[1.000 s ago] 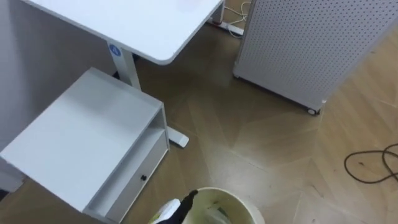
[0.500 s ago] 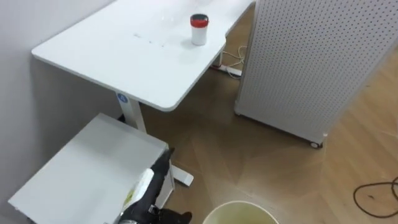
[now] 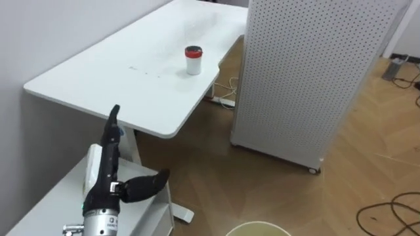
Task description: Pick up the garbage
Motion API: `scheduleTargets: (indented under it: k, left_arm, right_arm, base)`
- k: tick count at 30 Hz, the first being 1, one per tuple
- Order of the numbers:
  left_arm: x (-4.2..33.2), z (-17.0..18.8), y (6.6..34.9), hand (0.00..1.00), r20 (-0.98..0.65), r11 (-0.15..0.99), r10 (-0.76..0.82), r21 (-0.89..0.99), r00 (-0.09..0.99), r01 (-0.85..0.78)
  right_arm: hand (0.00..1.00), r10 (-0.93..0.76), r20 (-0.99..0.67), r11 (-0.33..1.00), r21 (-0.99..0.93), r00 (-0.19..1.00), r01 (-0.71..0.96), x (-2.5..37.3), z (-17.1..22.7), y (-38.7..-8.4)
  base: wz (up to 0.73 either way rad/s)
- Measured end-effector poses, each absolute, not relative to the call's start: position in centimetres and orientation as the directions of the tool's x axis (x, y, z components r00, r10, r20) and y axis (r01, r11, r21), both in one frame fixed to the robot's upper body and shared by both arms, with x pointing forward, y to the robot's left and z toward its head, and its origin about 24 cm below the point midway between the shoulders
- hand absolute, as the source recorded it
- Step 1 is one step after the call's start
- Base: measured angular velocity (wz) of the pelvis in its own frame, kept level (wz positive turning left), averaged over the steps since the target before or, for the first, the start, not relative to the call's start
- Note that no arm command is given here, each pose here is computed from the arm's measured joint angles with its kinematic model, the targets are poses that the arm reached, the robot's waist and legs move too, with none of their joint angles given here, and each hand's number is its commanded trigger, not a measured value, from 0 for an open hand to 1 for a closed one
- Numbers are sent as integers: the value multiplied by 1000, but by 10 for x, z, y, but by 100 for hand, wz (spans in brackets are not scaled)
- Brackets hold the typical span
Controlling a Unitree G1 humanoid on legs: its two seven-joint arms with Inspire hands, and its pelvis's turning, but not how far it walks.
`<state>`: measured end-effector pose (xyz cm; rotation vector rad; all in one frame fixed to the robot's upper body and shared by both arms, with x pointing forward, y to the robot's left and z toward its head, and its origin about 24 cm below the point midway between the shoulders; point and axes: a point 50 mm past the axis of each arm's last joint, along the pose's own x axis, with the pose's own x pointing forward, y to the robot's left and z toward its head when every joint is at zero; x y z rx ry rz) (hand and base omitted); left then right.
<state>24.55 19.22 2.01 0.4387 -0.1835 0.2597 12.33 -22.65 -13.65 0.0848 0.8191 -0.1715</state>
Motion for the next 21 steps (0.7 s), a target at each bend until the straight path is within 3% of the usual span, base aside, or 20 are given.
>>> scheduleTargets:
  k: [14,21]
  left_arm:
    - [229,34,211,0,295,851,316,332,902,-406]
    - [226,43,208,0,331,857,301,317,894,-406]
  right_arm:
    - [100,-97,-709,994,-37,698,101,130,-131,-228]
    - [100,-98,-705,994,-37,703,101,130,-129,-232]
  base:
    - [-40]
    - [-7]
